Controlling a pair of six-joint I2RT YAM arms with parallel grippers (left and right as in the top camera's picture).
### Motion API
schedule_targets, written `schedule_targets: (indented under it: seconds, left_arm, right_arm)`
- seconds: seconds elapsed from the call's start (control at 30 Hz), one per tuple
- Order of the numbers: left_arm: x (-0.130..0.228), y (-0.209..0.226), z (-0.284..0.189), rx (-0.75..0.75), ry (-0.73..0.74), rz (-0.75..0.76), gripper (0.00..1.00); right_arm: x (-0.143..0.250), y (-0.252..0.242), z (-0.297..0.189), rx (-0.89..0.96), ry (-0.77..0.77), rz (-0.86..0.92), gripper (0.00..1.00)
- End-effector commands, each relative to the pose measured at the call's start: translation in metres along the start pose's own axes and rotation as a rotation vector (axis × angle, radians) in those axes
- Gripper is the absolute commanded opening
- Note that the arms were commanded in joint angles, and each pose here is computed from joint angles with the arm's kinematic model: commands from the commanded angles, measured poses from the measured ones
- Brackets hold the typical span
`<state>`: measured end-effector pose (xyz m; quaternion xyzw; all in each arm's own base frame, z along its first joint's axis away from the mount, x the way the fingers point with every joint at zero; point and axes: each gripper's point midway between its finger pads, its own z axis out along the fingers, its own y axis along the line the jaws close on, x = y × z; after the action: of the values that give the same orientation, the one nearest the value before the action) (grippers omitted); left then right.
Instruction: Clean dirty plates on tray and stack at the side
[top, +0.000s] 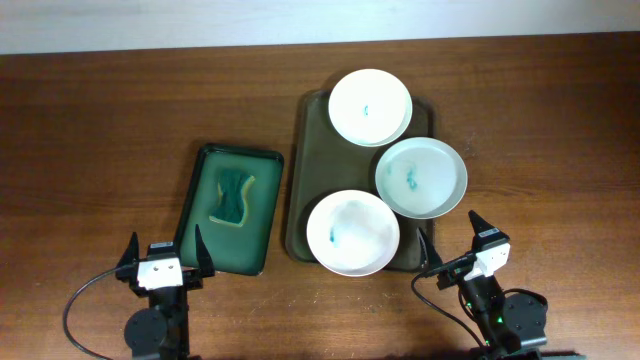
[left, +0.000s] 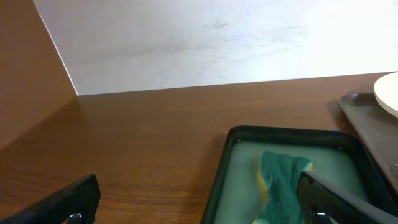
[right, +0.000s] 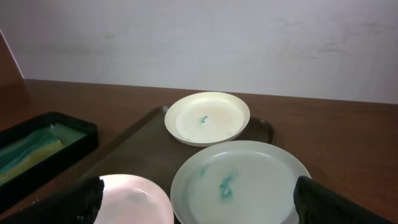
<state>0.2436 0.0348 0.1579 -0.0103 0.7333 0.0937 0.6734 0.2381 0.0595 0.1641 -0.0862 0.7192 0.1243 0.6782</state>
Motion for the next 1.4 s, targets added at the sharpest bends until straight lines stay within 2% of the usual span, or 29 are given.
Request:
schedule_targets:
  seconds: [0.0,0.1,0.17,0.2,0.3,0.37,0.43,0.5,0.6,0.7,0.83,0.9,1.0,1.07,1.1,1.13,1.17,1.2,1.3,1.37]
  left_arm:
    - [-0.006,0.004,0.0,-0.017,-0.026,-0.014,0.99]
    - [-0.018,0.001,-0.001,-0.001,-0.077,-0.018,0.99]
    - [-0.04,-0.027,-0.006,0.17,-0.172,-0.005,0.99]
    - [-0.043,-0.033,-0.008,0.207,-0.188,-0.001,1.0]
    - [-0.064,-0.036,-0.014,0.235,-0.24,0.008,0.99]
    - [-0.088,-0.033,-0.016,0.234,-0.236,0.007,0.99]
    - [-0.109,-0.031,-0.006,0.248,-0.115,-0.006,0.99]
    - [-0.125,-0.036,0.012,0.308,0.046,-0.025,0.99]
    - [-0.137,-0.039,0.043,0.361,0.341,-0.065,0.99]
    - [-0.132,-0.044,0.067,0.399,0.56,-0.099,0.99]
    - [-0.101,-0.067,0.079,0.505,0.722,-0.199,0.99]
    - [-0.082,-0.069,0.082,0.506,0.796,-0.212,0.99]
    - [-0.06,-0.071,0.09,0.505,0.869,-0.223,0.99]
    - [-0.052,-0.077,0.091,0.521,0.899,-0.23,0.99]
    - [-0.056,-0.092,0.088,0.6,0.894,-0.259,0.99]
    - [-0.058,-0.095,0.087,0.618,0.89,-0.261,1.0]
    - [-0.051,-0.094,0.089,0.578,0.906,-0.223,0.75]
    - [-0.04,-0.088,0.09,0.513,0.944,-0.17,0.69]
    - [0.001,-0.08,0.091,0.189,1.094,-0.046,0.66]
    - [0.024,-0.079,0.098,0.081,1.143,-0.02,0.65]
  right_arm:
    - [0.004,-0.005,0.0,0.025,0.012,0.013,0.98]
    - [0.001,-0.005,0.0,0.024,-0.001,0.011,0.98]
    - [-0.002,0.004,0.0,-0.025,-0.011,0.008,0.98]
    - [-0.005,0.009,0.0,-0.057,-0.023,0.006,0.98]
    - [-0.032,0.018,-0.005,-0.098,-0.072,0.031,0.98]
    - [-0.066,0.021,-0.015,-0.094,-0.074,0.029,0.98]
    - [-0.091,0.023,-0.019,-0.09,-0.012,0.045,0.98]
    - [-0.106,0.024,-0.018,-0.078,0.14,0.081,0.98]
    - [-0.109,0.022,-0.006,-0.055,0.436,0.151,0.98]
    - [-0.107,0.019,0.023,-0.055,0.622,0.21,0.98]
    - [-0.073,0.042,0.052,-0.207,0.812,0.346,0.98]
    - [-0.024,0.042,0.044,-0.155,1.031,0.462,1.0]
    - [0.056,0.047,0.033,-0.101,1.325,0.48,0.75]
    - [0.087,0.039,0.033,0.011,1.422,0.461,0.66]
    - [0.104,0.041,0.037,0.027,1.466,0.453,0.6]
    - [0.114,0.042,0.04,0.041,1.489,0.462,0.59]
    - [0.123,0.041,0.042,0.048,1.505,0.466,0.58]
    - [0.128,0.04,0.043,0.056,1.514,0.474,0.58]
    - [0.135,0.039,0.046,0.059,1.521,0.476,0.57]
    - [0.135,0.039,0.046,0.059,1.521,0.476,0.57]
